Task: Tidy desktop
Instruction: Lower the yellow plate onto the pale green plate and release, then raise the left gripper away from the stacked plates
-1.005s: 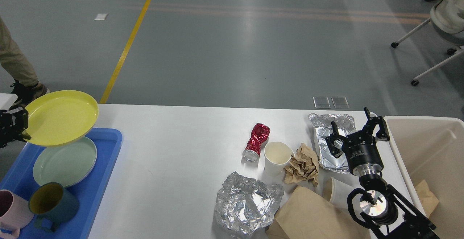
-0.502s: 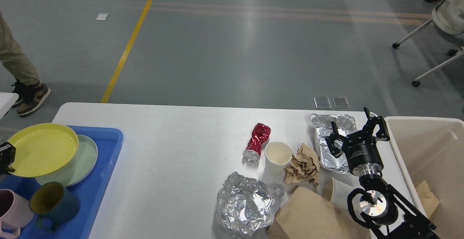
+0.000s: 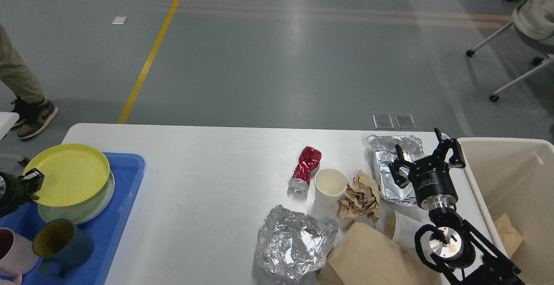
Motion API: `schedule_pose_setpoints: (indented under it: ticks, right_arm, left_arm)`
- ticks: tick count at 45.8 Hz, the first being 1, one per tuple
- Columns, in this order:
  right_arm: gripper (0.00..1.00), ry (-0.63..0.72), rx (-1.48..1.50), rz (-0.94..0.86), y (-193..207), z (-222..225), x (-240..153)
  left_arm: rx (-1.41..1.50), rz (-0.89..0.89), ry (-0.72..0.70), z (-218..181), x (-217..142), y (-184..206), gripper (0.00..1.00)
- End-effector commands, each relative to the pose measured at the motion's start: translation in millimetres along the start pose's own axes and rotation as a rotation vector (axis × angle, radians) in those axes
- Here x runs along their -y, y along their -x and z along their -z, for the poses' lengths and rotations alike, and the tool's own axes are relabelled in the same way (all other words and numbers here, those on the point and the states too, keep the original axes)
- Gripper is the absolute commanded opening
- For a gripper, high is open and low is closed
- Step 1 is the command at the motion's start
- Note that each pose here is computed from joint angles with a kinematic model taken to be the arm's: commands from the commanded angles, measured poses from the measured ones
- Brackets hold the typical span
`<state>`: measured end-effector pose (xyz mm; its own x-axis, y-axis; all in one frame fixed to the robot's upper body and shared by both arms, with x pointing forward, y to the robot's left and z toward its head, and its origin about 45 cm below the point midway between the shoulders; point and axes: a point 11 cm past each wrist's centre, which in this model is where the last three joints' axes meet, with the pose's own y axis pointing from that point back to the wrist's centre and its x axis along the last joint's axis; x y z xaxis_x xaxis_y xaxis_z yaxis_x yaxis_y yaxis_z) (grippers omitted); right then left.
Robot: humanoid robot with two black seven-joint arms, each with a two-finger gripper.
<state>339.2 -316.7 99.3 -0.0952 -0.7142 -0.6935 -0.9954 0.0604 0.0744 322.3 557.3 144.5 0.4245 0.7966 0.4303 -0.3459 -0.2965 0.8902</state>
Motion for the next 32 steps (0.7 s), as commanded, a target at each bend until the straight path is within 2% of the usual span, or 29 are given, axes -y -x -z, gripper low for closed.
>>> schedule_pose_setpoints:
  ticks: [1,15,17,20,24,26,29,32]
  right_arm:
    - [1.00,0.002,-0.001,0.001,0.1,-0.4,-0.1]
    - [1.00,0.000,-0.001,0.000,0.0,0.0,0.0]
    - [1.00,0.000,0.001,0.000,-0.1,0.0,0.0]
    - [1.00,0.000,-0.001,0.000,0.0,0.0,0.0]
    - [1.00,0.000,0.001,0.000,-0.1,0.0,0.0]
    - [1.00,0.000,0.001,0.000,-0.1,0.0,0.0]
    - [1.00,0.000,0.001,0.000,-0.1,0.0,0.0]
    - [1.00,0.000,-0.001,0.000,0.0,0.0,0.0]
  left_arm:
    - [0.024,0.009,-0.016,-1.1,4.0,7.2,0.00]
    - [0.029,0.012,-0.019,-0.6,3.6,6.8,0.00]
    - [0.024,0.015,-0.011,-2.3,3.6,7.4,0.03]
    - [0.019,0.018,-0.005,-3.5,4.0,8.6,0.13]
    - [0.015,0.005,-0.006,-2.7,3.5,6.1,0.44]
    - [0.013,0.000,-0.007,-2.0,3.4,5.3,0.55]
    - [0.011,-0.012,-0.005,-2.5,3.2,3.7,0.68]
    - [0.008,-0.023,-0.007,-1.2,2.9,1.9,0.74]
